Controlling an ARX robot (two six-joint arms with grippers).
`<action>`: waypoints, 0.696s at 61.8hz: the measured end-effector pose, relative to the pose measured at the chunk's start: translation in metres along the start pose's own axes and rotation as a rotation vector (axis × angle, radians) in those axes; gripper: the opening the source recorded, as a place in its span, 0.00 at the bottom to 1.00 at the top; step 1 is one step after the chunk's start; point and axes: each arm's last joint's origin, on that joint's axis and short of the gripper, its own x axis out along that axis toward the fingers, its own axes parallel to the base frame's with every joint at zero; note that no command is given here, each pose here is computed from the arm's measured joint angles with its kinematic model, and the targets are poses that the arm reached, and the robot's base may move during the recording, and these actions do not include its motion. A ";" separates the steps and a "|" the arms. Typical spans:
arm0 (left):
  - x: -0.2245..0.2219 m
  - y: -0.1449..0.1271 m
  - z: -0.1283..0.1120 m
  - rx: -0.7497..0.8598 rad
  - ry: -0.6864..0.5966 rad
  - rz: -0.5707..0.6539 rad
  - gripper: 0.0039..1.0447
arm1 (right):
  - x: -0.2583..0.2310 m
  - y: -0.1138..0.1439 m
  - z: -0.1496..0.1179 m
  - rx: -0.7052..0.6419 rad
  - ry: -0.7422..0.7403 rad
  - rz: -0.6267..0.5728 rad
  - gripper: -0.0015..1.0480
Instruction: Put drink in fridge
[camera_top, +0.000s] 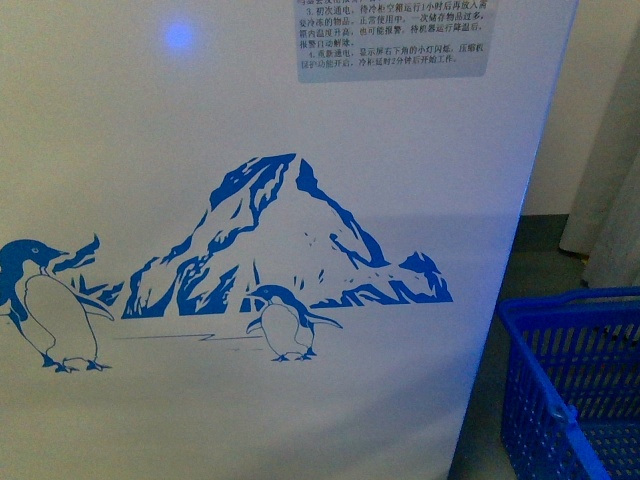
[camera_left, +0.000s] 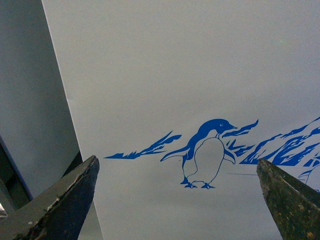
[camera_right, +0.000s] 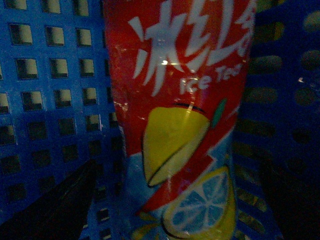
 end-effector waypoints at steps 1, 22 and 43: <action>0.000 0.000 0.000 0.000 0.000 0.000 0.92 | 0.002 0.001 0.000 0.000 0.001 0.000 0.93; 0.000 0.000 0.000 0.000 0.000 0.000 0.92 | 0.017 0.008 -0.004 -0.011 0.026 -0.006 0.93; 0.000 0.000 0.000 0.000 0.000 0.000 0.92 | 0.025 0.010 -0.003 0.031 0.035 0.016 0.69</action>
